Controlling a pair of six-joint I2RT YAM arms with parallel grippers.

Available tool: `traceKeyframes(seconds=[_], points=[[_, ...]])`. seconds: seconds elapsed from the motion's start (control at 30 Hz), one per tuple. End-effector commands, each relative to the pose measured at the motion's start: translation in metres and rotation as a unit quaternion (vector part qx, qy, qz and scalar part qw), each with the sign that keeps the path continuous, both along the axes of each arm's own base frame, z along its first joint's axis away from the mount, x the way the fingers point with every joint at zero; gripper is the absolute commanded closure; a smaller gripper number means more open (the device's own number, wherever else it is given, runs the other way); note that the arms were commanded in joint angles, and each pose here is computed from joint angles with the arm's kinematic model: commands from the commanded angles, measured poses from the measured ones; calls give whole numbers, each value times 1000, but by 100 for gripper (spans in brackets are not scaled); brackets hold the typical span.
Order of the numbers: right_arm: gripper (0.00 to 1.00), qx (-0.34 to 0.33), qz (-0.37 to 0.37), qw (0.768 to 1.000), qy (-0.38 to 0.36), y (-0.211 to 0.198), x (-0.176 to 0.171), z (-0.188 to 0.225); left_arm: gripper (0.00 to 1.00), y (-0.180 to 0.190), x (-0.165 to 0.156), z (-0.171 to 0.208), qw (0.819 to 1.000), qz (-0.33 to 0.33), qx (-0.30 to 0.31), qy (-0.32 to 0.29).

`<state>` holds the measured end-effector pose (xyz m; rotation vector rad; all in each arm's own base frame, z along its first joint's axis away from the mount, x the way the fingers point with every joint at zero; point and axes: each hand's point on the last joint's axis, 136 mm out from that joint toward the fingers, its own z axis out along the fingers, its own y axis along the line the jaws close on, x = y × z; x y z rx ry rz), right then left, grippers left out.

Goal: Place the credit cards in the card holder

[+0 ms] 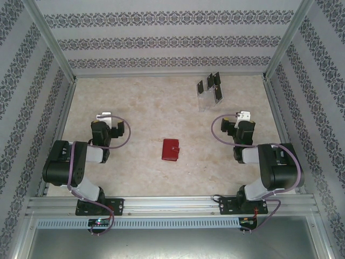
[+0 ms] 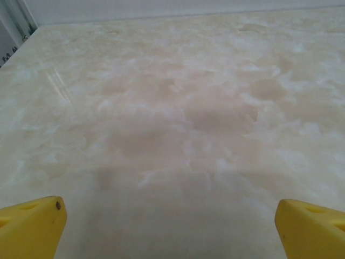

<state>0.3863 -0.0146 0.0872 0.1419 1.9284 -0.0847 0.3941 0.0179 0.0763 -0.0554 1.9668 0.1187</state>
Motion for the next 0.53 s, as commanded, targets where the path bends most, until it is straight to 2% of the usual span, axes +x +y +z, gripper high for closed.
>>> traceKeyframes(seconds=[0.0, 0.5], points=[[2, -22, -10, 999, -33, 1, 6, 20, 0, -4, 6, 10, 999, -13, -17, -23], [2, -4, 29, 999, -24, 7, 9, 18, 0, -4, 6, 10, 1000, -12, -17, -22]])
